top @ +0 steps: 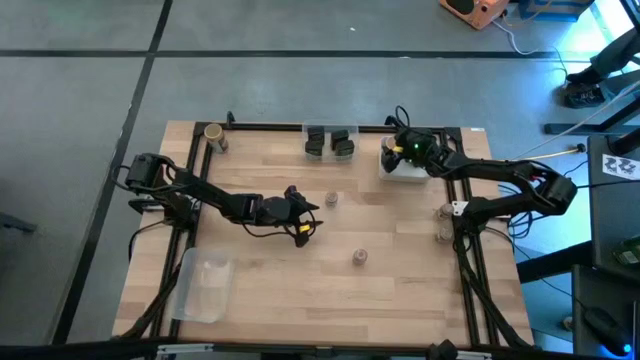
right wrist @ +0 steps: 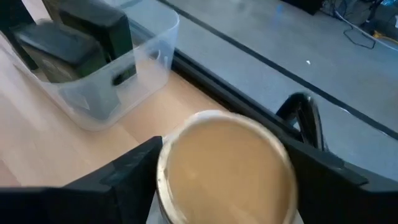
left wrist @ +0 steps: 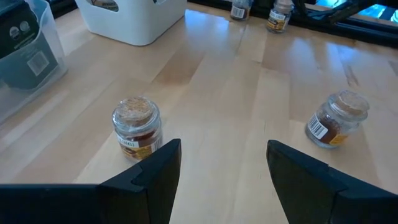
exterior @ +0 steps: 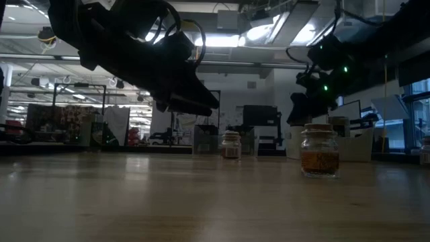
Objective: Sort spices by type
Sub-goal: Put the right brown seasoning bottle into the white bin, then put the top left transparent seasoning bottle into the left transparent bin
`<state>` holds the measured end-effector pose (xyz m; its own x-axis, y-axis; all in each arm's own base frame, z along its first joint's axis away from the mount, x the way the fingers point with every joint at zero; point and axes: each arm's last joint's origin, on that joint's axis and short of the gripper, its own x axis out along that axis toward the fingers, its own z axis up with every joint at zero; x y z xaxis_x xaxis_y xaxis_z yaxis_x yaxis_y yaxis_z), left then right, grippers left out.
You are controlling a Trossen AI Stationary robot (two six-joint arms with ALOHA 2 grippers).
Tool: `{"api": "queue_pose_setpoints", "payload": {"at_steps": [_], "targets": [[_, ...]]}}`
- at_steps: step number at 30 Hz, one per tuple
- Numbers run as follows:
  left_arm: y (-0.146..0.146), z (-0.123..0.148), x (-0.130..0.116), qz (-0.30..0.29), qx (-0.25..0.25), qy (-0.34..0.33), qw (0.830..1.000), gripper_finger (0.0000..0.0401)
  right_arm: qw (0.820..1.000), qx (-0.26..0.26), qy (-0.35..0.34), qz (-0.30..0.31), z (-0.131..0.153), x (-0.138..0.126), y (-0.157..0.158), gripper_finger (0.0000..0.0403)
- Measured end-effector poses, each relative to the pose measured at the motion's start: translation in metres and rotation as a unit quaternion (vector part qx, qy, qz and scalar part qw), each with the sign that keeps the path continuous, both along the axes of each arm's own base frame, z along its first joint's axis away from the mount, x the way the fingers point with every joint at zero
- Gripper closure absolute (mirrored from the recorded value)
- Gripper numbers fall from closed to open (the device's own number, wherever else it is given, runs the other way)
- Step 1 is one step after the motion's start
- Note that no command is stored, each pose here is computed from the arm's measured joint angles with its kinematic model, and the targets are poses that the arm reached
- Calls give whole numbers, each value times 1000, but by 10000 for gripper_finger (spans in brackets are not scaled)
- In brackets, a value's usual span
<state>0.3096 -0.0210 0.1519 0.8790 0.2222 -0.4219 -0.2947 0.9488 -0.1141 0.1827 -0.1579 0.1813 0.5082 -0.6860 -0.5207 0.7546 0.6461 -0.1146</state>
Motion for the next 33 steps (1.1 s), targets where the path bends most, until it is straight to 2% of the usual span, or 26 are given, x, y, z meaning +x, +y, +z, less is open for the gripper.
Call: {"api": "queue_pose_setpoints", "payload": {"at_steps": [10,15,24,33], "targets": [[7,0,0,17,-13,-3,1000,180,999,-6,-5,46,55,-2,4,95],[18,0,1,27,-19,-3,999,171,997,1,-17,69,60,-3,8,95],[35,6,21,21,13,24,999,91,997,1,-15,82,60,-3,8,95],[54,-5,46,63,43,41,996,84,996,4,-4,85,58,-3,9,95]]}}
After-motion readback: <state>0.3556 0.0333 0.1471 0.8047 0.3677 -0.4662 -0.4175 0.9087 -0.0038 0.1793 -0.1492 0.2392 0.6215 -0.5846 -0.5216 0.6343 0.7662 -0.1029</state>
